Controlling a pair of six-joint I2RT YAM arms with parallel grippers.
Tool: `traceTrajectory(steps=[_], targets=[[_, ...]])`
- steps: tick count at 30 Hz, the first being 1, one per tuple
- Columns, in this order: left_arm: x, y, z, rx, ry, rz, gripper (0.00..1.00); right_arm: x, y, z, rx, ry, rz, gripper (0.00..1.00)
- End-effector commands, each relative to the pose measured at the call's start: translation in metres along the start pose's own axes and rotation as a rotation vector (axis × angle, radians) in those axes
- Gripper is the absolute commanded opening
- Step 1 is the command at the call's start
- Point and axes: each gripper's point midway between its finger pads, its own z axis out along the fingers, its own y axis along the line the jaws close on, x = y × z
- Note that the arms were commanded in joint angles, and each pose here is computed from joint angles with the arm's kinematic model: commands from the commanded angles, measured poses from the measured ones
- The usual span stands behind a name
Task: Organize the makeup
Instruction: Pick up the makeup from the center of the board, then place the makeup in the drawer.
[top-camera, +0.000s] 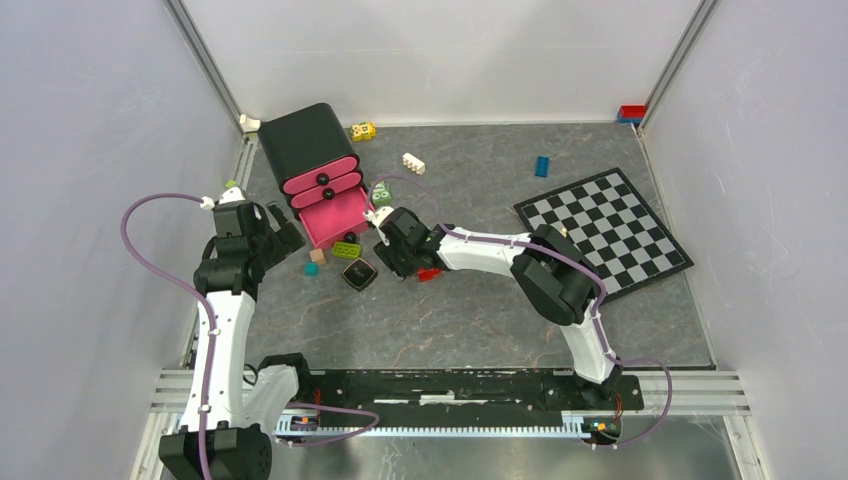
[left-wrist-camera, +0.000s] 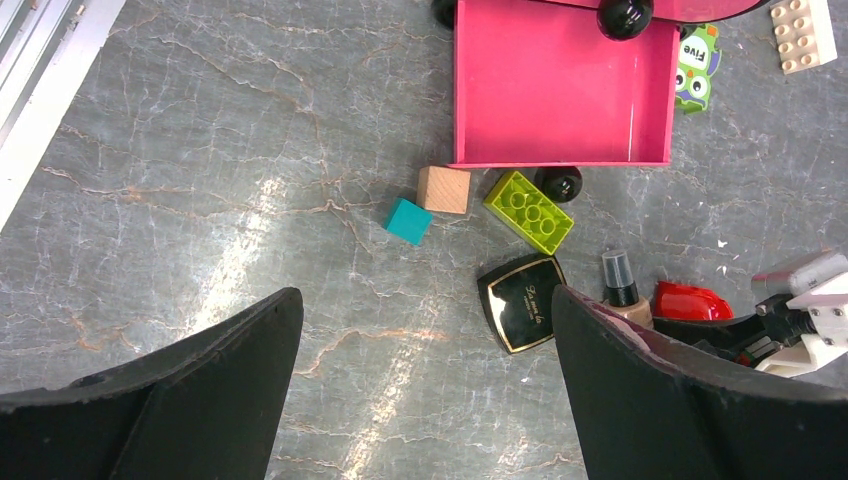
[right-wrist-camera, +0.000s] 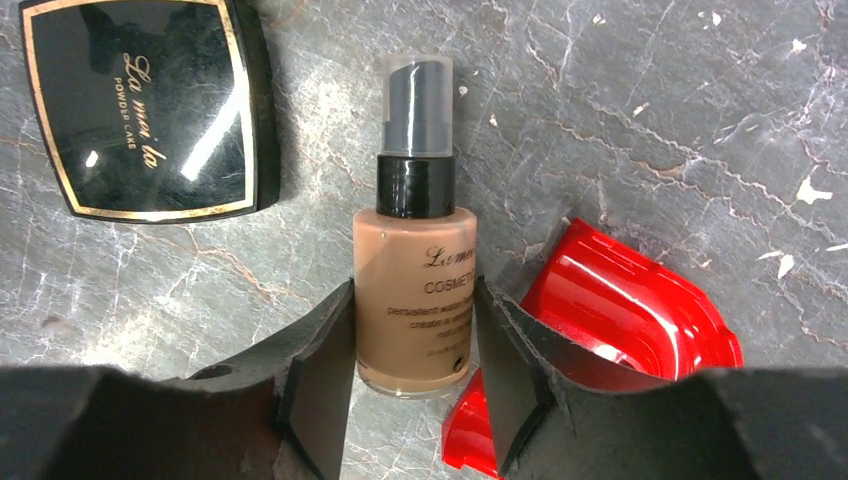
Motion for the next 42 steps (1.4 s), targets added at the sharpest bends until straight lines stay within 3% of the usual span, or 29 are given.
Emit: traceTrajectory(steps=[1, 10, 27, 42], targets=[[-0.008, -0.005, 0.002, 0.027, -0.030, 0.001, 1.00, 0.002, 0.001, -0.010, 0.016, 0.032, -0.008, 0.48], [-0.009, -0.002, 0.003, 0.011, -0.033, 0.001, 1.00, -0.016, 0.004, -0.020, -0.002, -0.035, 0.001, 0.33], [-0.011, -0.002, -0.001, 0.014, -0.048, -0.001, 1.00, -0.076, 0.014, -0.043, -0.048, -0.190, 0.016, 0.28], [-0.012, -0.001, -0.002, 0.010, -0.054, -0.001, 1.00, -0.170, 0.020, -0.045, -0.112, -0.407, 0.072, 0.25]])
